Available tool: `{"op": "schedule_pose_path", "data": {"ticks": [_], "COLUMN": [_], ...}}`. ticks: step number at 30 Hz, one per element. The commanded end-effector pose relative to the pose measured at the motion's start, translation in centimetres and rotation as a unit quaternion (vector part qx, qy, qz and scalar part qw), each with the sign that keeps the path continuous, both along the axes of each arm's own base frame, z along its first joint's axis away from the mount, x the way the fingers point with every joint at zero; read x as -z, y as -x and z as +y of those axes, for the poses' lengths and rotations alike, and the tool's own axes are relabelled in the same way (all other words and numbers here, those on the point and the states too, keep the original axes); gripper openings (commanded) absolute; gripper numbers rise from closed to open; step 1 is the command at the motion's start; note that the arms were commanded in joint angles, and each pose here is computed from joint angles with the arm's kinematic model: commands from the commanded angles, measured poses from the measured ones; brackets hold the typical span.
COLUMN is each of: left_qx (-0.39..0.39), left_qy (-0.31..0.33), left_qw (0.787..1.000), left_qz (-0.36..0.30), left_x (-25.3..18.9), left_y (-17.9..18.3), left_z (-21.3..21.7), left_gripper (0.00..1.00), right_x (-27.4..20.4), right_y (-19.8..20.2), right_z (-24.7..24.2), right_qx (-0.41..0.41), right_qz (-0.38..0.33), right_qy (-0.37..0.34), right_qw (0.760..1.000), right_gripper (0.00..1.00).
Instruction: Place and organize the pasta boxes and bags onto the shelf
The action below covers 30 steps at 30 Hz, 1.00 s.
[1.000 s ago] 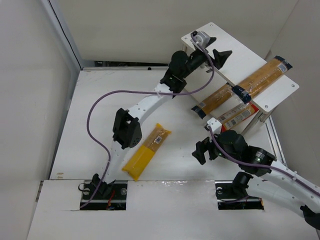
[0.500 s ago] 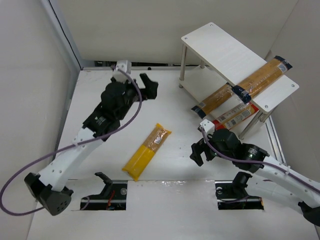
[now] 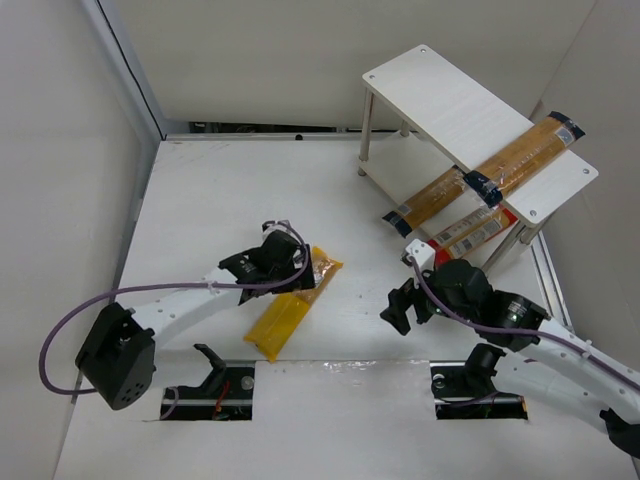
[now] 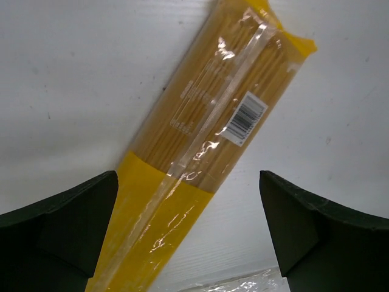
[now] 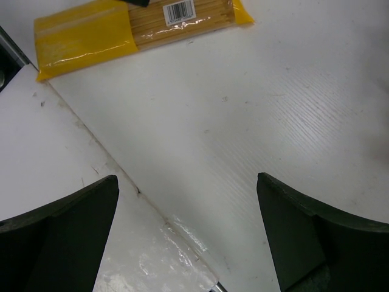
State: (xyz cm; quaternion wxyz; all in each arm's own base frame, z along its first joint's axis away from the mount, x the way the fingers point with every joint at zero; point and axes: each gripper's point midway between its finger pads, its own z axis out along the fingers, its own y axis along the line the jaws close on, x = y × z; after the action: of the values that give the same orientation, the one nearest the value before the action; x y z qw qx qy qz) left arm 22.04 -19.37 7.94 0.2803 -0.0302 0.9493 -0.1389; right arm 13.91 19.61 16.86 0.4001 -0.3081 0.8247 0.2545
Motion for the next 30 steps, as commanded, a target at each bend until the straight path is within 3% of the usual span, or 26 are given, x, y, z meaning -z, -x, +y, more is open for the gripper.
{"op": "schedule_pose_path", "data": {"ticks": [1,8,15,16,18,20,26,30], "left_qx": [-0.010,0.000,0.140,0.130,0.104,0.086,0.030,-0.029], "left_qy": [0.019,-0.065,-0.060,-0.096,-0.129,-0.191,-0.259,-0.275], "left_qw": [0.998,0.992,0.983,0.979,0.977,0.964,0.954,0.959], "left_qz": [0.062,0.108,0.107,0.128,0.137,0.165,0.146,0.061], "left_x": [3.2,7.2,7.7,9.0,9.8,11.5,11.5,7.3], "left_y": [2.8,6.9,11.0,11.6,11.3,11.8,9.3,5.7], "left_z": [-0.6,0.3,-5.1,-3.6,-2.8,-0.8,-1.3,-1.6], "left_gripper": [1.00,1.00,0.99,0.96,0.85,0.61,0.00,0.00], "right_x": [-1.9,-1.4,-1.4,-1.4,-1.2,-1.2,-1.7,-2.8], "right_y": [-0.2,0.1,-0.1,-0.1,0.0,-0.1,-0.3,0.0], "right_z": [1.3,2.0,2.2,2.2,2.1,2.0,1.7,1.4], "right_qx": [-0.019,-0.044,-0.044,-0.044,-0.044,-0.041,-0.030,-0.030], "right_qz": [-0.018,-0.013,-0.014,-0.014,-0.011,-0.012,-0.019,-0.034], "right_qy": [-0.030,-0.022,-0.023,-0.023,-0.019,-0.017,-0.025,-0.044], "right_qw": [0.999,0.999,0.999,0.999,0.999,0.999,0.999,0.998], "right_gripper": [1.00,1.00,1.00,1.00,1.00,1.00,1.00,1.00]}}
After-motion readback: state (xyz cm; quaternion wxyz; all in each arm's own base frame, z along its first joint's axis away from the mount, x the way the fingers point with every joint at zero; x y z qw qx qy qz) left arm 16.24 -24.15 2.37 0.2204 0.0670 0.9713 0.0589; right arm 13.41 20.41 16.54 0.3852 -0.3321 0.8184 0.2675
